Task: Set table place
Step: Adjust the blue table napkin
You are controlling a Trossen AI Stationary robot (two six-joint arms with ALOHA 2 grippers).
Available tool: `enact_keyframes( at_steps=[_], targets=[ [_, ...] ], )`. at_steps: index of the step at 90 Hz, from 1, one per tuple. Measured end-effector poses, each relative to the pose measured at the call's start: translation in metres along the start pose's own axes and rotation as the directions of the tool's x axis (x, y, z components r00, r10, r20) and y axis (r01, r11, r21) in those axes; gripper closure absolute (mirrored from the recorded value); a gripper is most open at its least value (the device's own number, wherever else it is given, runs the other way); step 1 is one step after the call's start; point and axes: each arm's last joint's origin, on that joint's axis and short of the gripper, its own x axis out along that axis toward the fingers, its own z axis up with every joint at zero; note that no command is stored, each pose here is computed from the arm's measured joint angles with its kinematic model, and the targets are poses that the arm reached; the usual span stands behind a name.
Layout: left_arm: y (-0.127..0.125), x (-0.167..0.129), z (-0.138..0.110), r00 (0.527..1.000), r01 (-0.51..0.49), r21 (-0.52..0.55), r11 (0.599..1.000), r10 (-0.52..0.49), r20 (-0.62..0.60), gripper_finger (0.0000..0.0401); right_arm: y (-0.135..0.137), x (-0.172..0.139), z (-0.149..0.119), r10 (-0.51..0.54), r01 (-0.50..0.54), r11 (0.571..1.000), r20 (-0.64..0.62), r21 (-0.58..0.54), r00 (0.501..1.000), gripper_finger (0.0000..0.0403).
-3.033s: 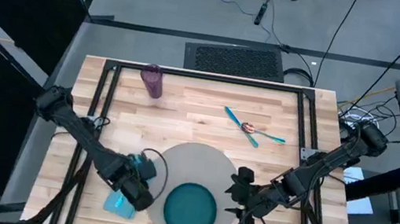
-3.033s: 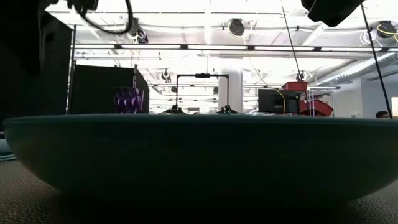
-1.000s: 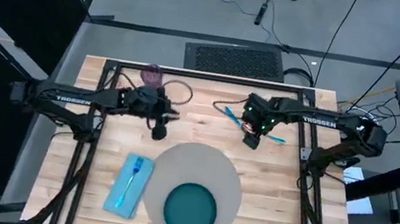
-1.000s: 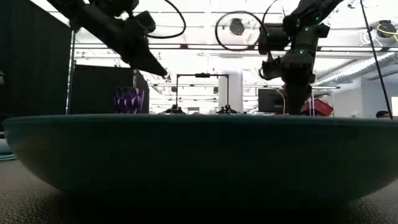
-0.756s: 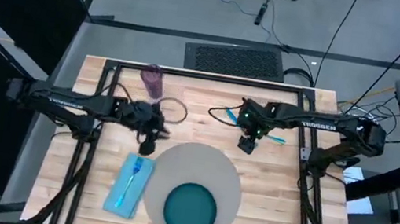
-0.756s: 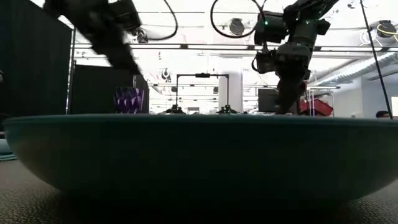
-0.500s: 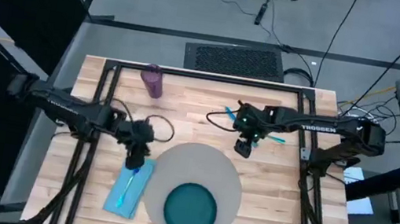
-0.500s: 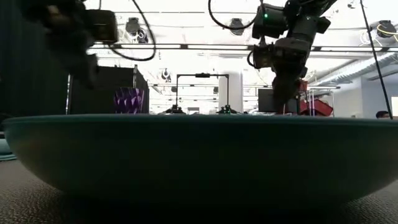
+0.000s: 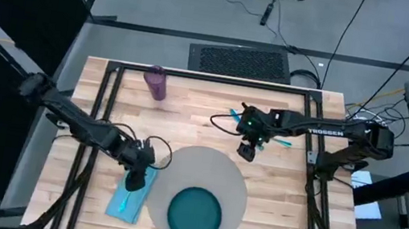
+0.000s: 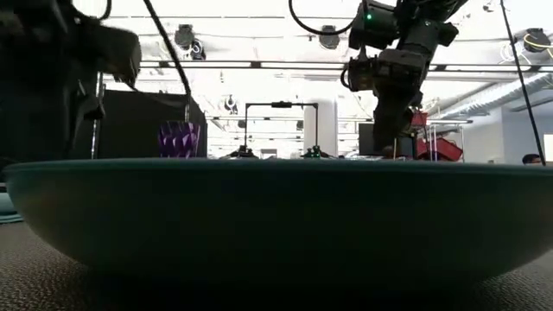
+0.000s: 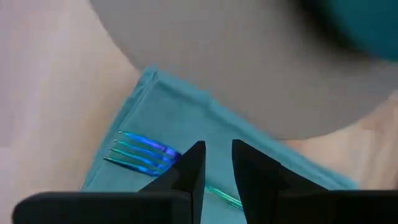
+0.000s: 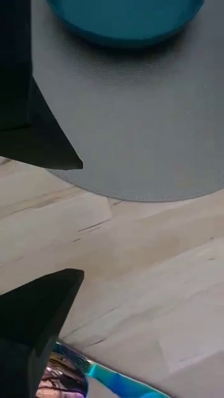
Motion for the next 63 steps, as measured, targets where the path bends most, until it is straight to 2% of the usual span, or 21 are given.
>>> enact_keyframes(
  at_steps=[27,54,63],
  targets=[
    [0.003,0.036,0.006,0.994,-0.062,0.072,0.995,0.068,-0.085,0.0338,0.0,0.0,0.001,0.002,-0.002,1.0,0.007,0.001,1.0,0.0145],
    [0.011,0.041,0.012,0.991,-0.084,0.054,0.995,0.089,-0.1,0.0338,0.001,0.0,0.001,0.008,-0.008,1.0,0.007,0.016,1.0,0.0145],
    [0.013,0.04,0.011,0.986,-0.123,0.033,0.992,0.126,-0.108,0.0338,0.001,0.0,0.001,0.008,-0.008,1.0,0.007,0.016,1.0,0.0145]
  ],
)
